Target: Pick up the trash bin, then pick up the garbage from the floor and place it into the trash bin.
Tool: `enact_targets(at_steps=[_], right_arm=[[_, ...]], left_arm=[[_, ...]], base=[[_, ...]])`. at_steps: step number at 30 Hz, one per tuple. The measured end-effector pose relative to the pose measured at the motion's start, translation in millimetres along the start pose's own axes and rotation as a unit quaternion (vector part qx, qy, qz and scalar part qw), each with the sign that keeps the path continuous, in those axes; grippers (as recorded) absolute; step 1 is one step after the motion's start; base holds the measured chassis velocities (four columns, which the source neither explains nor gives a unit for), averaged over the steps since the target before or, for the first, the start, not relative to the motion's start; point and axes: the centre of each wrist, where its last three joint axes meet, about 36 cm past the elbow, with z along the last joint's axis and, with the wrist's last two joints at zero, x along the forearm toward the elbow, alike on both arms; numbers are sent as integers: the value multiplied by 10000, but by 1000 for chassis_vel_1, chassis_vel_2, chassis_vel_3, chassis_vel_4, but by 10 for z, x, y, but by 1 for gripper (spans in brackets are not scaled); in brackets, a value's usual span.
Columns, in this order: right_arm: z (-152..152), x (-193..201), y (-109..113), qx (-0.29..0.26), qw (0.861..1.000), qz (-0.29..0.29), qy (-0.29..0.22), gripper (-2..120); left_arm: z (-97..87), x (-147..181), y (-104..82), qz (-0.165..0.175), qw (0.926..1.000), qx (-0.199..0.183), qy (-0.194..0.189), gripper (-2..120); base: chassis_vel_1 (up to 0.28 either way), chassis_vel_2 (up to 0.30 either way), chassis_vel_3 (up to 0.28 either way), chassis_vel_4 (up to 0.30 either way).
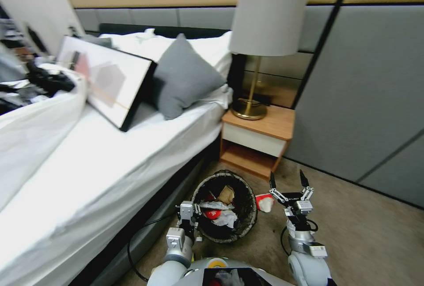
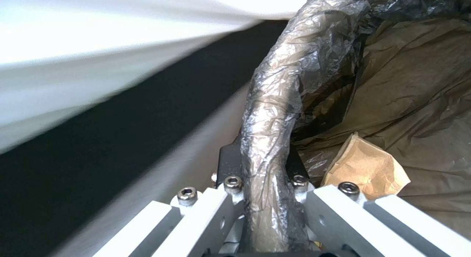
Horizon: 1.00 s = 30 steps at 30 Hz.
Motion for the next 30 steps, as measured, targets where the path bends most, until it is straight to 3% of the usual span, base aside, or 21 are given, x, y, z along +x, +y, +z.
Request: enact_targets(at_steps=[10,25,30], right_arm=[[-3,-3,3,0,10000,-45,0,100],[70,-26,-53,76,9999,39,68,100],[153,20,-134,199,9990,198,356,100]], left_arm=[[34,2,-17,50,10000,-9,-11,0],[43,-11,-19,58,10000,-19,-33,0],[38,-10,-19,62,10000,-15,-43,0]], base=[[94,102,109,95],[0,0,0,0],[0,0,0,0]])
